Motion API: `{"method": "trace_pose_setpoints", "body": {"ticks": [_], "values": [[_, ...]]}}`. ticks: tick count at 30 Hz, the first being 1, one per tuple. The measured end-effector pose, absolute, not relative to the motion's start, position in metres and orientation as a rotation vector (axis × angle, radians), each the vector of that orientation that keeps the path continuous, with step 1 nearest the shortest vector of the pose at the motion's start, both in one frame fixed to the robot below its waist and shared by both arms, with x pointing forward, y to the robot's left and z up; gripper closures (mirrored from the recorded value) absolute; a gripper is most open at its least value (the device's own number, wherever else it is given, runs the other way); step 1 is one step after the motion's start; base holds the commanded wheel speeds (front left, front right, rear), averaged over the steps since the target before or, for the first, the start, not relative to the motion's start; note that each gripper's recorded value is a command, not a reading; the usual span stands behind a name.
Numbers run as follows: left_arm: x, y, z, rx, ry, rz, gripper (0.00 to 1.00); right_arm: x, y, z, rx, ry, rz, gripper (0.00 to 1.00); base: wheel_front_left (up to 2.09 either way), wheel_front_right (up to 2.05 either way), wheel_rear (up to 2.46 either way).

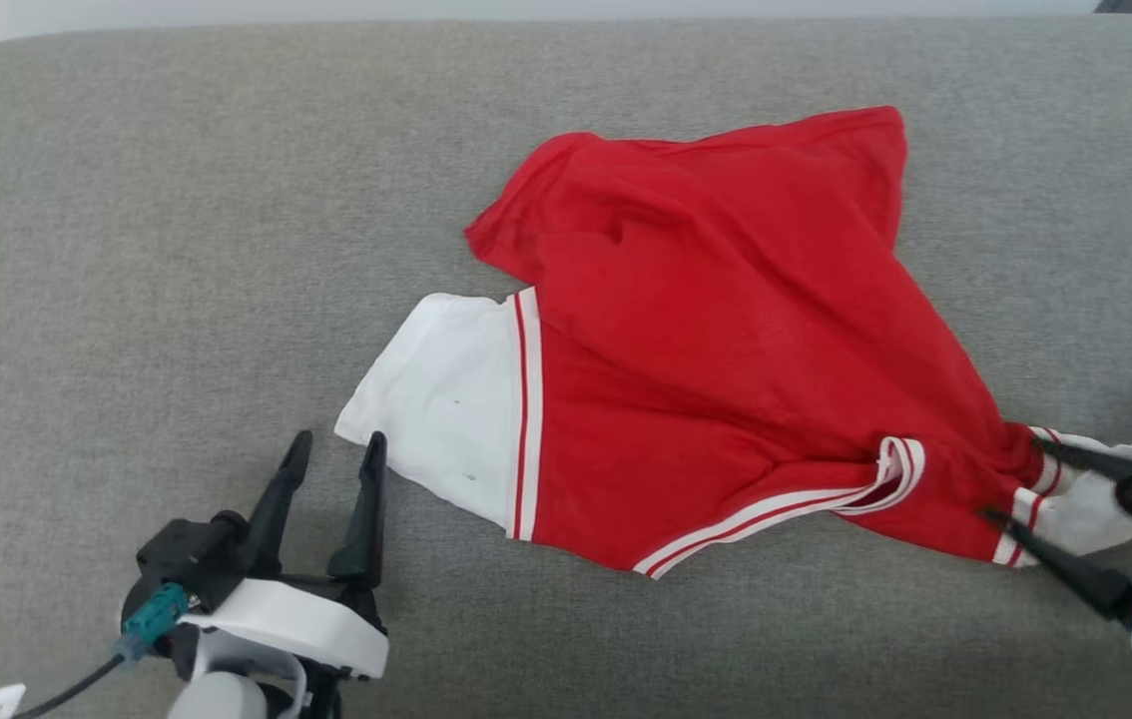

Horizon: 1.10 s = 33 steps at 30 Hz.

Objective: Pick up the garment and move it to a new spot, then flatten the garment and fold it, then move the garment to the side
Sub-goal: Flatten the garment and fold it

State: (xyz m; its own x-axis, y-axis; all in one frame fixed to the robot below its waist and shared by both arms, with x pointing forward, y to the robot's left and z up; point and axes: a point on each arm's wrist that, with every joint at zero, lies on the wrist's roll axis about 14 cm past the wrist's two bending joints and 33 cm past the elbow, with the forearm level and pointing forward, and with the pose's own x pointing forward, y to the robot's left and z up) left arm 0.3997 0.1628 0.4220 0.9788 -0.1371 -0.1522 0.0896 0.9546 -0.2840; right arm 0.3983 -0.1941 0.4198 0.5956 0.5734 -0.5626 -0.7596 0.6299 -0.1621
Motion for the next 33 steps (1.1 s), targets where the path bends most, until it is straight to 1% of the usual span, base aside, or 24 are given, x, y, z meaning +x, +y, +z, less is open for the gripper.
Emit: {"method": "trace_pose_setpoints", "body": {"ticks": [5, 9, 11, 13, 15, 20, 25, 28, 31, 32, 33], "values": [[0.415, 0.166, 0.438, -0.191, 0.128, -0.188, 0.00, 0.414, -0.214, 0.444, -0.321, 0.385, 0.665, 0.00, 0.00, 0.00, 0.00], [0.436, 0.165, 0.455, -0.088, 0.112, -0.299, 0.00, 0.423, -0.236, 0.461, -0.244, 0.308, 0.526, 0.00, 0.00, 0.00, 0.00], [0.452, 0.163, 0.467, -0.069, 0.120, -0.351, 0.00, 0.424, -0.243, 0.468, -0.206, 0.270, 0.466, 0.00, 0.00, 0.00, 0.00], [0.464, 0.162, 0.466, -0.032, 0.199, -0.406, 0.00, 0.426, -0.243, 0.477, -0.166, 0.214, 0.424, 0.00, 0.00, 0.00, 0.00], [0.469, 0.162, 0.456, 0.002, 0.323, -0.455, 0.00, 0.423, -0.248, 0.481, -0.143, 0.181, 0.378, 0.00, 0.00, 0.00, 0.00], [0.480, 0.159, 0.432, -0.067, 0.622, -0.513, 0.00, 0.414, -0.259, 0.486, -0.113, 0.129, 0.282, 0.00, 0.00, 0.00, 0.00], [0.473, 0.153, 0.401, -0.165, 0.906, -0.546, 0.00, 0.401, -0.265, 0.481, -0.094, 0.127, 0.222, 0.00, 0.00, 0.00, 0.00], [0.478, 0.152, 0.391, -0.188, 0.993, -0.549, 0.00, 0.397, -0.272, 0.481, -0.089, 0.126, 0.187, 0.00, 0.00, 0.00, 0.00], [0.482, 0.141, 0.385, -0.212, 1.035, -0.574, 0.00, 0.393, -0.278, 0.479, -0.087, 0.132, 0.158, 0.00, 0.00, 0.00, 0.00], [0.483, 0.136, 0.384, -0.218, 1.044, -0.589, 0.02, 0.392, -0.279, 0.478, -0.086, 0.134, 0.150, 0.00, 0.00, 0.00, 0.00], [0.486, 0.132, 0.384, -0.220, 1.041, -0.599, 0.40, 0.391, -0.280, 0.478, -0.087, 0.136, 0.144, 0.00, 0.00, 0.00, 0.00]]}}
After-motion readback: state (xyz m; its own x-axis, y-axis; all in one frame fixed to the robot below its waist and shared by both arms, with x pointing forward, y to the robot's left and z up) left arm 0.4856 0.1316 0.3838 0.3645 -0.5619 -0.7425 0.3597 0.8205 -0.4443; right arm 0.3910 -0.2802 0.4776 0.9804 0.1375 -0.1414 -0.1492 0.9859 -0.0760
